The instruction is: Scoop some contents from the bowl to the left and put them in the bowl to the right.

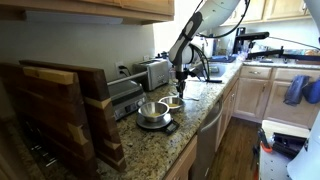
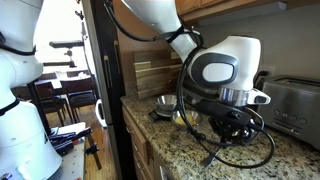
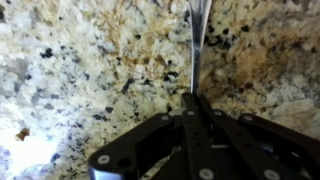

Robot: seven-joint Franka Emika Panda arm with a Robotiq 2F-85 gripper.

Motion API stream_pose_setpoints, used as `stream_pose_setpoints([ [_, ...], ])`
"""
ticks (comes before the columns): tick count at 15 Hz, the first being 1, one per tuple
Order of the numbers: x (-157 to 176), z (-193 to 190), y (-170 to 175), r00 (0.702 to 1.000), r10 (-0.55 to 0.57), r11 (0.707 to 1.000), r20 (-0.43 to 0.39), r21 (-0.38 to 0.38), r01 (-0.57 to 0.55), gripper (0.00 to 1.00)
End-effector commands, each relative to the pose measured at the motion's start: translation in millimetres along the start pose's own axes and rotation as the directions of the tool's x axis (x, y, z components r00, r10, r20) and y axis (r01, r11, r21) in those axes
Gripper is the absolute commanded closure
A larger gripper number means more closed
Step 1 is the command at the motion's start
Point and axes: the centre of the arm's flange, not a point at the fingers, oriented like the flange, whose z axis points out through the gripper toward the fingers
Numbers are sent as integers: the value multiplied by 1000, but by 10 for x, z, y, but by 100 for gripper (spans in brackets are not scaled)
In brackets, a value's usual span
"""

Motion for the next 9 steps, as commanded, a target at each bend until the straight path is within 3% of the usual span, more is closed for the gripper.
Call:
stream_pose_setpoints([
  [1,-113,-286,-69,999,-38,999,-2,-1,38,94],
  [6,-96,-581,-235,994,-104,994,14,-26,105,94],
  [9,-71,-771,-428,983,-168,984,78,-53,172,94],
])
